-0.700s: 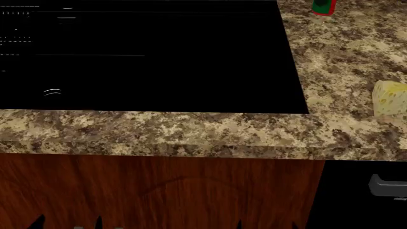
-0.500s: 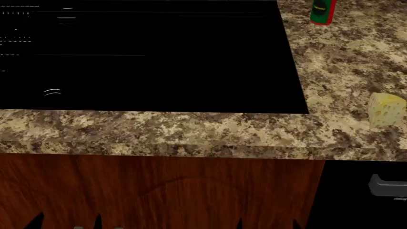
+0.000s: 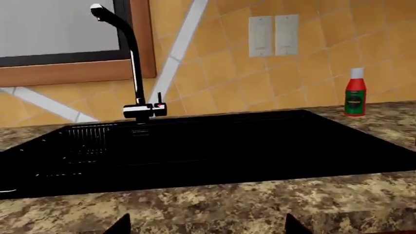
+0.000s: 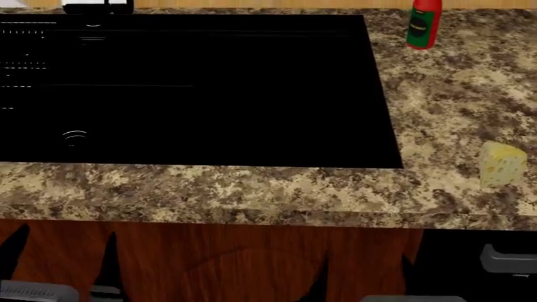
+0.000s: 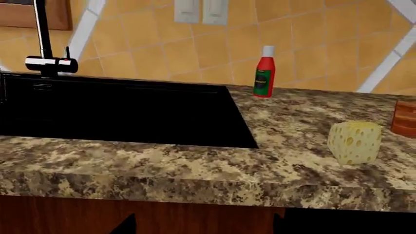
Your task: Pick up the wedge of cheese and place it on the slice of bread to prepare a simple cheese on bread dish.
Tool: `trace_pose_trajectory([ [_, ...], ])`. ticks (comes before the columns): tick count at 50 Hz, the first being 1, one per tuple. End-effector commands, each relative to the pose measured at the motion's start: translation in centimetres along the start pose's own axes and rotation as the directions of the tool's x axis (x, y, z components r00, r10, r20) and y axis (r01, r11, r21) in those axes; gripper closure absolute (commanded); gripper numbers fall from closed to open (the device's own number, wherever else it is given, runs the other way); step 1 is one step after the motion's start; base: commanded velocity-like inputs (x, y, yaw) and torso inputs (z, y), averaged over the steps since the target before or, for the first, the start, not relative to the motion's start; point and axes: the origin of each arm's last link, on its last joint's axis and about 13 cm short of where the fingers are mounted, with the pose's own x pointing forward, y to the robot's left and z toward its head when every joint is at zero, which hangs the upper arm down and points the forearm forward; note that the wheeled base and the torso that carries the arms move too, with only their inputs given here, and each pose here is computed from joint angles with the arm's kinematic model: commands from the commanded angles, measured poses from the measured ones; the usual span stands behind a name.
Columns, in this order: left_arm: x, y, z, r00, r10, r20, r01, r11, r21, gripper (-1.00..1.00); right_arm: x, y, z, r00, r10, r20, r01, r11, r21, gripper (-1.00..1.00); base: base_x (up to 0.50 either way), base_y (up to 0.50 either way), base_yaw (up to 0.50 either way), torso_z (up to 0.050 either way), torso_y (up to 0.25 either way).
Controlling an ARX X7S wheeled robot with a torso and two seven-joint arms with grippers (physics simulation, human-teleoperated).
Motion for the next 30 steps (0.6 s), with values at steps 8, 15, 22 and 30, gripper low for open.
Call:
trace_pose_trajectory([
  [8, 2.4, 0.9, 16.9, 0.987, 0.003, 0.162, -0.025, 0.991, 0.130, -1.00, 2.2, -1.0, 11.7, 0.999, 0.028, 0.042, -0.025, 0.998, -0.055, -1.00, 0.00, 0.00, 0.00, 0.050, 0.000],
  [15, 3.4, 1.6, 21.2, 0.977, 0.131, 0.166, -0.149, 0.984, 0.099, -1.00, 5.1, -1.5, 15.7, 0.999, -0.013, 0.032, 0.014, 0.998, -0.055, -1.00, 0.00, 0.00, 0.00, 0.050, 0.000],
  [22, 3.4, 1.2, 14.7, 0.992, 0.037, 0.123, -0.063, 0.974, 0.218, -1.00, 4.9, -1.2, 12.1, 0.998, 0.021, 0.052, -0.020, 1.000, -0.020, -1.00, 0.00, 0.00, 0.00, 0.050, 0.000],
  [30, 2.6, 1.6, 15.1, 0.989, 0.041, 0.139, -0.068, 0.978, 0.197, -1.00, 3.5, -1.5, 13.0, 0.997, 0.026, 0.066, -0.026, 1.000, 0.000, -1.00, 0.00, 0.00, 0.00, 0.004, 0.000],
])
